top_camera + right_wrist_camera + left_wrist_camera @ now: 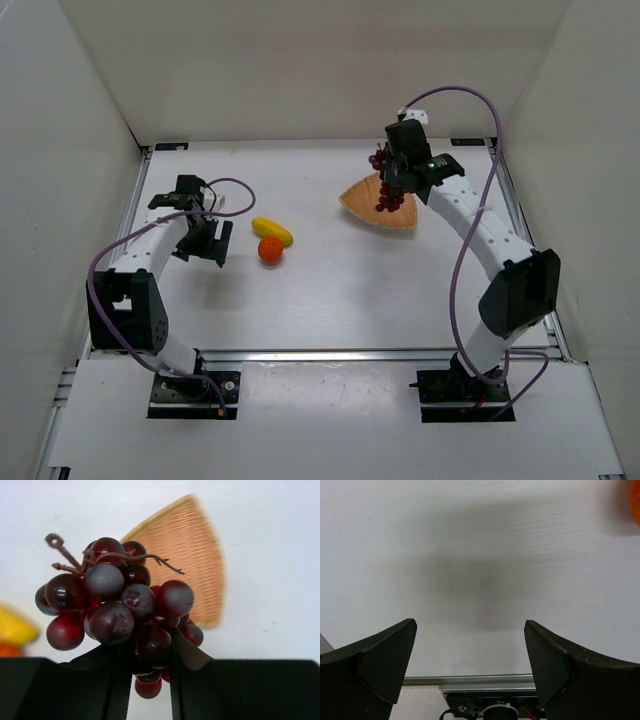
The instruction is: Place and organize the fake fruits in the fruit bowl
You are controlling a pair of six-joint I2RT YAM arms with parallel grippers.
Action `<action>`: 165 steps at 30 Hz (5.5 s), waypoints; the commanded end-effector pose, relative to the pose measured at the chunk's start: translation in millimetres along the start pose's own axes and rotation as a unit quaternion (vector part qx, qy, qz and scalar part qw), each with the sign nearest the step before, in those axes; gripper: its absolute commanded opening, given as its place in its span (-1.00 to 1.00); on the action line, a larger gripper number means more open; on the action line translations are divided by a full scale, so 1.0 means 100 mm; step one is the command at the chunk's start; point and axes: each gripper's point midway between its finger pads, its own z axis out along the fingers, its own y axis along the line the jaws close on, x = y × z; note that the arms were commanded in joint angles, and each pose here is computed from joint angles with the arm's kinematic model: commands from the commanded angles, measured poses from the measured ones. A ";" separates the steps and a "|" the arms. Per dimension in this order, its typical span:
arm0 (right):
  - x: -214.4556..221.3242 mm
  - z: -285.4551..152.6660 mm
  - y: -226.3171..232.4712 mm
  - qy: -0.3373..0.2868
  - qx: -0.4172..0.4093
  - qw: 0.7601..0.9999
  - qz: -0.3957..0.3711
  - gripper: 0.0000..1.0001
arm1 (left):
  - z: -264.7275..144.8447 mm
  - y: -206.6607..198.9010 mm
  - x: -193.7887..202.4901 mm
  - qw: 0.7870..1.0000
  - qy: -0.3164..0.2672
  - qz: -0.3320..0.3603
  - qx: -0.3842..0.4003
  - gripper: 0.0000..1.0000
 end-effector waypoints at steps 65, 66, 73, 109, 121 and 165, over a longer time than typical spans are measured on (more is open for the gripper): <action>1.01 -0.93 -1.70 -0.019 0.212 0.961 0.176 1.00 | -0.39 -3.45 -2.25 0.893 -0.284 0.345 0.051 -0.79; 1.02 -0.96 -1.70 -0.019 0.212 0.961 0.176 1.00 | -0.51 -3.50 -2.41 0.888 -0.308 0.336 0.051 -0.75; 0.98 -1.15 -1.88 -0.040 0.242 0.956 0.161 1.00 | -0.47 -3.78 -2.64 0.860 -0.351 0.368 0.048 -0.15; 1.28 -1.04 -1.78 0.010 0.223 0.960 0.167 1.00 | 0.69 -1.36 -1.39 0.775 -0.019 0.631 -0.026 1.00; 1.28 -1.04 -1.77 0.009 0.223 0.960 0.171 1.00 | 0.56 -1.31 -1.53 0.829 -0.036 0.557 -0.038 -0.79; 1.60 -1.24 -2.06 -0.005 0.287 0.942 0.174 1.00 | -0.43 -3.83 -2.56 0.757 -0.340 0.558 -0.017 1.00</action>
